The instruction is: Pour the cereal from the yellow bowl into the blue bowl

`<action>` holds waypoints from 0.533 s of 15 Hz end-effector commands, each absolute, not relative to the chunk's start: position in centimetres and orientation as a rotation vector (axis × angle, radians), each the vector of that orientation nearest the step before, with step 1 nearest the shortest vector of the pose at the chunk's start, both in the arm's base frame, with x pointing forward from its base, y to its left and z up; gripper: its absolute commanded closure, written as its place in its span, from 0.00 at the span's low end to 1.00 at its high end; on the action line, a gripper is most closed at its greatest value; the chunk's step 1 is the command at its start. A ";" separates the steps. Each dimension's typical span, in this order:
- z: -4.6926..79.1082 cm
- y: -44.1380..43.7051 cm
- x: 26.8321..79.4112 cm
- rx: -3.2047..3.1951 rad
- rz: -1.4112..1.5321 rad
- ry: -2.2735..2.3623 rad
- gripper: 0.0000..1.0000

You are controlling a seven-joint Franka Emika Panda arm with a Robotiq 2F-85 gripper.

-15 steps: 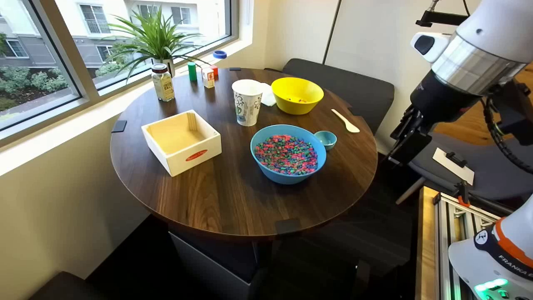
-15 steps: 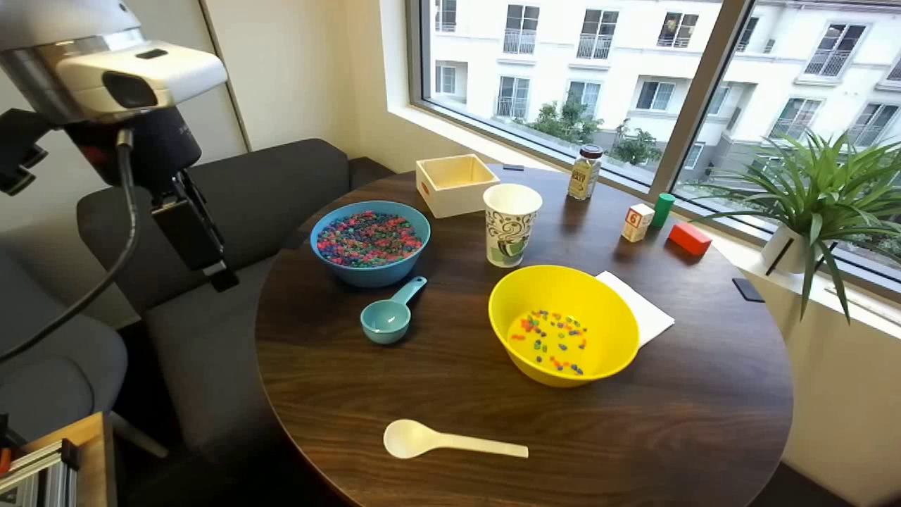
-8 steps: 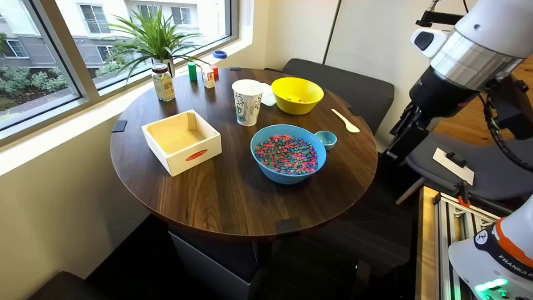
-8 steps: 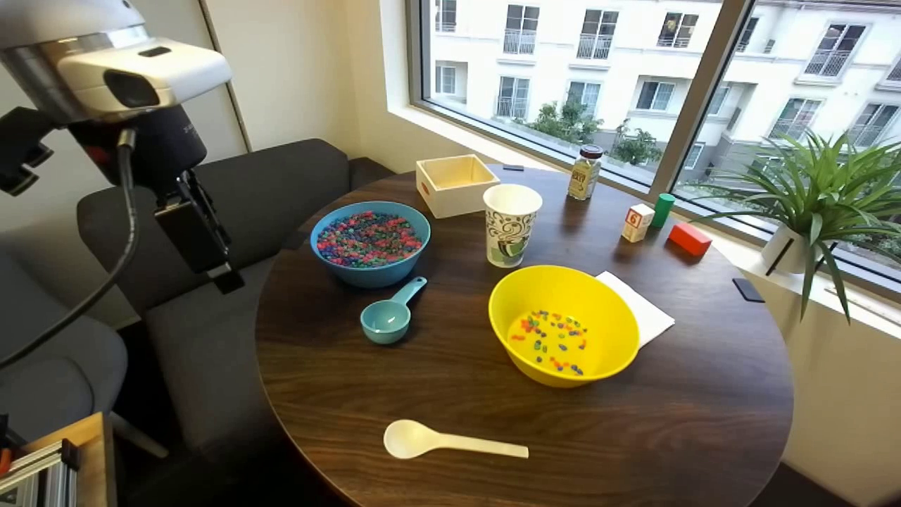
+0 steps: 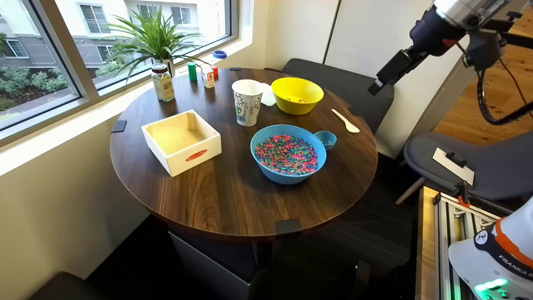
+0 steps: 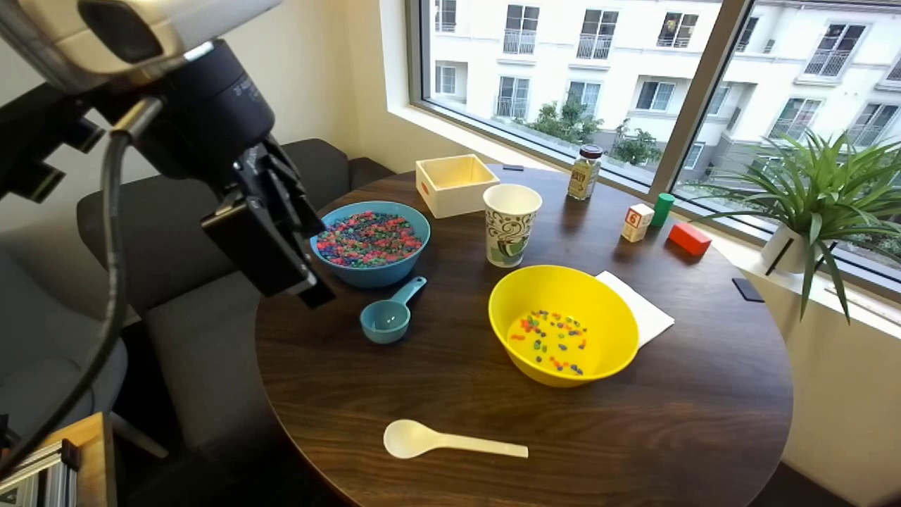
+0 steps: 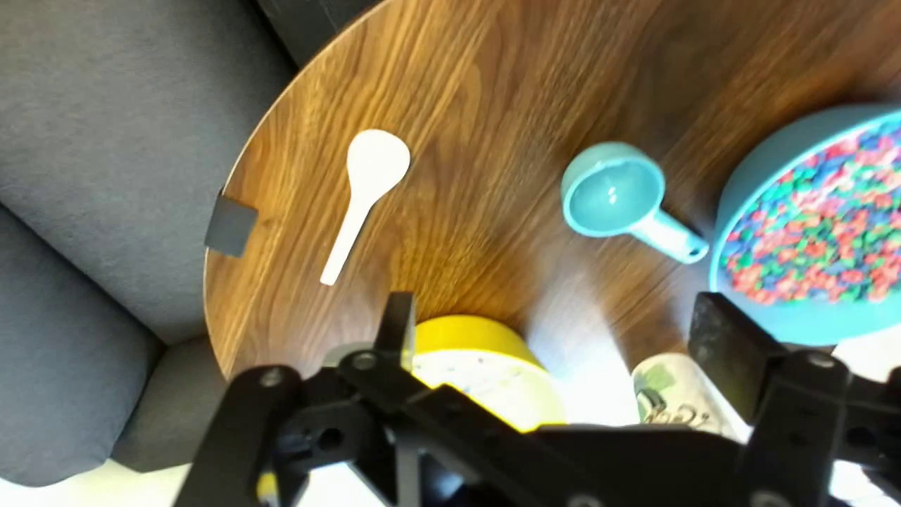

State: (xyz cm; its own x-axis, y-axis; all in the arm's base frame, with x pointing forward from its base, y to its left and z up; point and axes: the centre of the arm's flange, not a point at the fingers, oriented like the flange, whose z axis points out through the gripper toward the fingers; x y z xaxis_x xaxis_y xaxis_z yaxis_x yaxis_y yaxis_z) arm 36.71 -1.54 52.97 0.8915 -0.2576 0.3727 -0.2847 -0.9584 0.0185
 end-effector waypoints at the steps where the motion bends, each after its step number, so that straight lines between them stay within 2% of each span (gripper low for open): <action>1: 53.9 -5.1 40.1 2.954 0.693 -0.498 0.00; 3: 54.4 -5.9 41.2 2.880 0.772 -0.550 0.00; 4: 54.4 -5.5 39.1 2.938 0.748 -0.521 0.00; 8: 54.4 -6.1 40.5 2.912 0.767 -0.530 0.00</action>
